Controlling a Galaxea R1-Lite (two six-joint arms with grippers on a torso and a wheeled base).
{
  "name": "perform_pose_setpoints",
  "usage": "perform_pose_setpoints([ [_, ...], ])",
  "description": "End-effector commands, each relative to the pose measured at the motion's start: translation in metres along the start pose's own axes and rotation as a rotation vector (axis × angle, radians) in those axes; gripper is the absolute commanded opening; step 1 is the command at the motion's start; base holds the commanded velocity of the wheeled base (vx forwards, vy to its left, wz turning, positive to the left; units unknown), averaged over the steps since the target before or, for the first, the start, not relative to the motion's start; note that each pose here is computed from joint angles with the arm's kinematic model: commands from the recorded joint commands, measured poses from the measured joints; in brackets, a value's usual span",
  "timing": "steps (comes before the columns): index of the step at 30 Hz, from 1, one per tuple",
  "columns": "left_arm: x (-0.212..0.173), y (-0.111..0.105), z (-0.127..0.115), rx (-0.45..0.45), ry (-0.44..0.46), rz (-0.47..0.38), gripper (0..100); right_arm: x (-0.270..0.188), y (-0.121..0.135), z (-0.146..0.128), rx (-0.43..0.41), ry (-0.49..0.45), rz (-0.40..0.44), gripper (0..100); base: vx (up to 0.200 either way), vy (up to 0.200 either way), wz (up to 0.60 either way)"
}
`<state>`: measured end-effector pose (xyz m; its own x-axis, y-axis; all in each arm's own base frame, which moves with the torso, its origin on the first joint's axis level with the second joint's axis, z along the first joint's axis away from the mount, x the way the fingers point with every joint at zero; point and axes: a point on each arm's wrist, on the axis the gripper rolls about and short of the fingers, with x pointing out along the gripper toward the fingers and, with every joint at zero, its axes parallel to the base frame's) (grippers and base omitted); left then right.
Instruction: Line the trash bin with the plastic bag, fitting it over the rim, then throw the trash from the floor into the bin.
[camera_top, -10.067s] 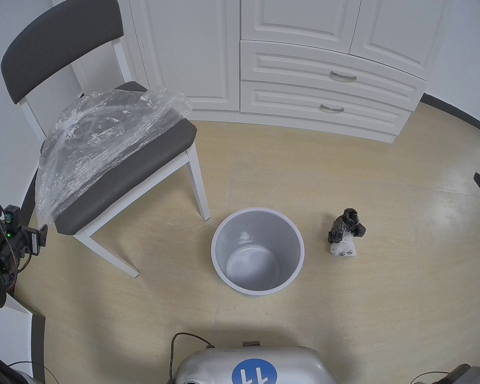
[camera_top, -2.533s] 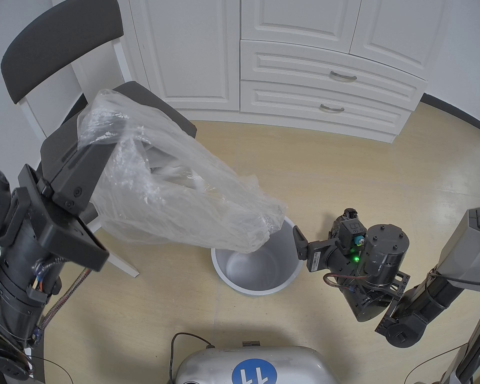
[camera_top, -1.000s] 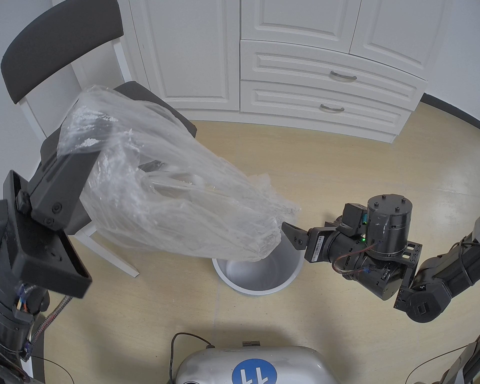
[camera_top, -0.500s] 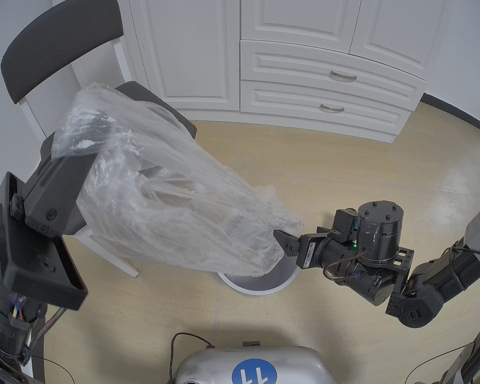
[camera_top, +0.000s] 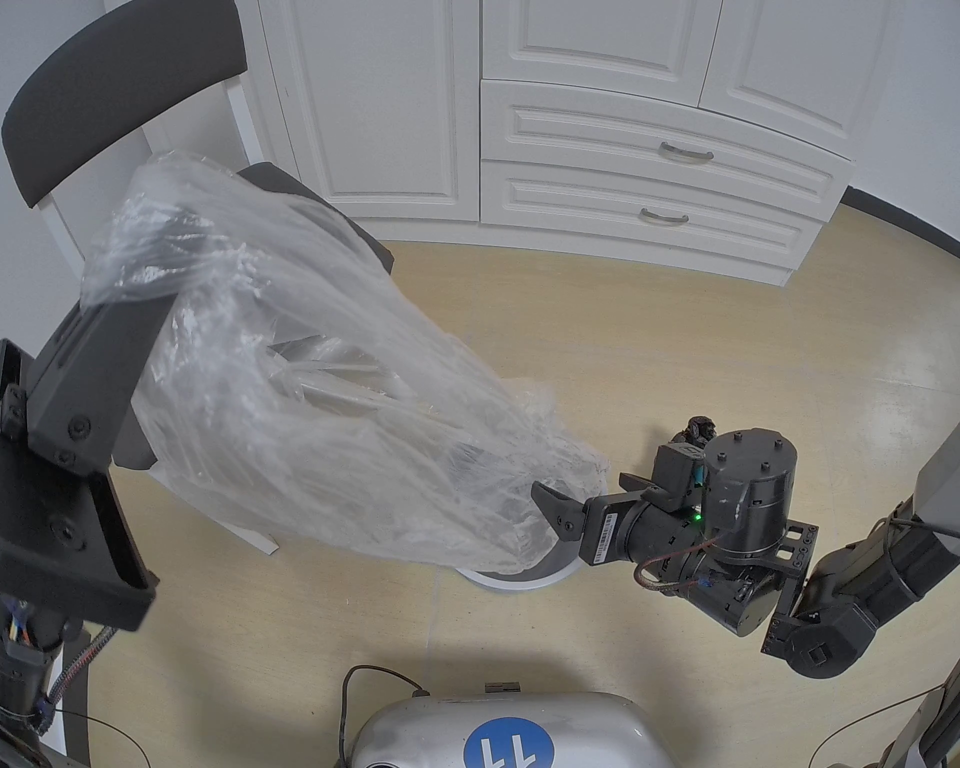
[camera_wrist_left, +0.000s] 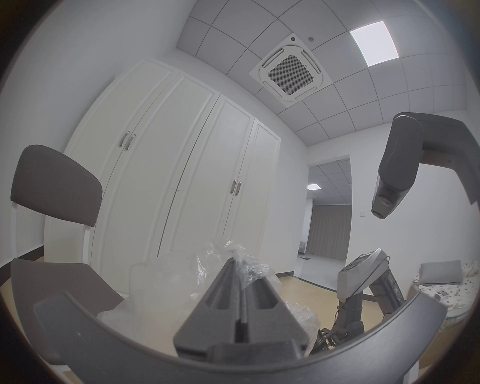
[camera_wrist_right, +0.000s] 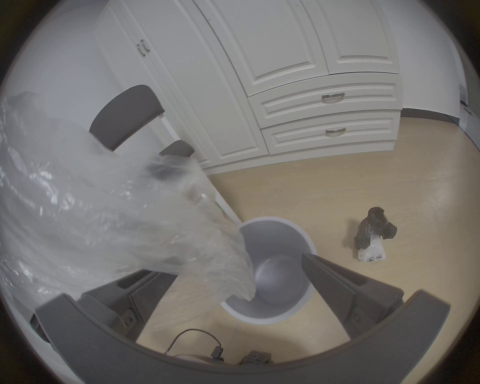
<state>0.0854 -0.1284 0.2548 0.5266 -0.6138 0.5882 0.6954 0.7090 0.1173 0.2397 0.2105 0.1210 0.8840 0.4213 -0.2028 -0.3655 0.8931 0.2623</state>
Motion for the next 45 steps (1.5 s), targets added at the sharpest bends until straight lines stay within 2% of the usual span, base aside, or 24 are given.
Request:
perform_pose_setpoints([
  [1, 0.000, 0.000, 0.001, -0.001, -0.005, 0.001, 0, -0.002, 0.002, -0.003, -0.004, 0.008, 0.008, 100, 0.000, 0.000, 0.00],
  [16, -0.002, 0.002, 0.010, -0.010, -0.040, 0.005, 0, 0.005, -0.003, -0.009, -0.015, 0.028, -0.014, 100, 0.000, 0.000, 0.00],
  [21, -0.004, -0.003, 0.015, -0.042, -0.056, -0.026, 0, 0.007, -0.003, -0.010, -0.015, 0.030, -0.017, 100, 0.000, 0.000, 0.00],
  [32, -0.004, -0.005, 0.016, -0.050, -0.059, -0.035, 0, 0.005, 0.016, 0.002, 0.056, -0.061, 0.056, 100, 0.000, 0.000, 0.00],
  [45, -0.004, -0.005, 0.016, -0.051, -0.060, -0.035, 0, 0.020, 0.014, -0.015, 0.058, -0.020, 0.041, 100, 0.000, 0.000, 0.00],
])
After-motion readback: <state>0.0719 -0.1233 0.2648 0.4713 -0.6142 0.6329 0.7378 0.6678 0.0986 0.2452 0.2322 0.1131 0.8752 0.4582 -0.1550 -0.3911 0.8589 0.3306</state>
